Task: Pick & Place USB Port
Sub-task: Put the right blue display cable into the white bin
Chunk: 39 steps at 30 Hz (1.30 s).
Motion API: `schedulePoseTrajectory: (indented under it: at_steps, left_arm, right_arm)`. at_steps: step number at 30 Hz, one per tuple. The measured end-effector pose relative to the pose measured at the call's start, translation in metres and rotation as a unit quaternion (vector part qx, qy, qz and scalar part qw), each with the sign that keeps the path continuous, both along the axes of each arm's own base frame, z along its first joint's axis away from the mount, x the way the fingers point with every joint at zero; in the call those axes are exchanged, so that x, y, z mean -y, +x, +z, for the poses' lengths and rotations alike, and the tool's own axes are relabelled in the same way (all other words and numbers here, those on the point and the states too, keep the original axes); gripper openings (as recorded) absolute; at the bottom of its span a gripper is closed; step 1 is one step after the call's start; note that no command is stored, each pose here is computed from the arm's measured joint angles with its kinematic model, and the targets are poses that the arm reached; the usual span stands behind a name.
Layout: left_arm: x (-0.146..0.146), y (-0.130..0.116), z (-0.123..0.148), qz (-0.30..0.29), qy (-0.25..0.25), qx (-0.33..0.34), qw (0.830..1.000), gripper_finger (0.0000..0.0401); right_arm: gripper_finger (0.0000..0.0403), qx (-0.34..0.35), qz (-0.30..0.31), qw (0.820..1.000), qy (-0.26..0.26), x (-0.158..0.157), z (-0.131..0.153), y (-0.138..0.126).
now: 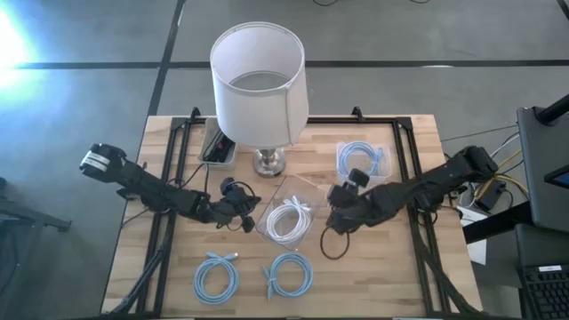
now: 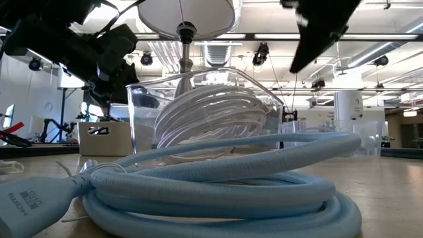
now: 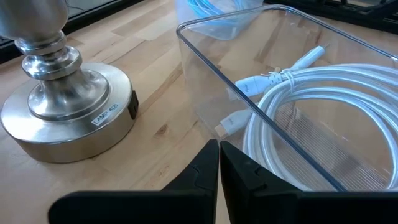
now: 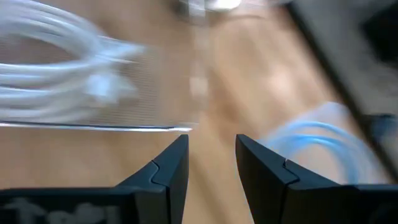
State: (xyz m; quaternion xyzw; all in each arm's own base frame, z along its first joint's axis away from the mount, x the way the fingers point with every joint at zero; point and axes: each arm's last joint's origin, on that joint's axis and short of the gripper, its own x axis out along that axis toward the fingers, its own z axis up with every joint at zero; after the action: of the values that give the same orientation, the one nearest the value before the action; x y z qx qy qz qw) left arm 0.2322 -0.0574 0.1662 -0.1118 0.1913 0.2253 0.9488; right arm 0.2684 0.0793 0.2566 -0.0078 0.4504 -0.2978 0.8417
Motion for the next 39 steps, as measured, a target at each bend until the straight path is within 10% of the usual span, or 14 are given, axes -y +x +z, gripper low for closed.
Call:
schedulePoseTrajectory:
  at_steps: [6, 15, 39]
  left_arm:
    - [0.002, 0.000, 0.002, -0.008, 0.003, 0.008, 1.000, 0.0019]
    - [0.003, 0.001, 0.003, -0.009, 0.000, 0.013, 1.000, 0.0019]
    - [0.004, 0.001, 0.004, -0.012, -0.004, 0.019, 1.000, 0.0019]
  right_arm:
    - [0.0133, 0.080, 0.077, 0.985, 0.133, -0.033, -0.002, 0.011]
    - [0.0128, 0.128, 0.179, 0.916, 0.334, -0.075, -0.051, 0.027]
    - [0.0114, 0.045, 0.157, 0.932, 0.323, -0.079, -0.108, 0.071]
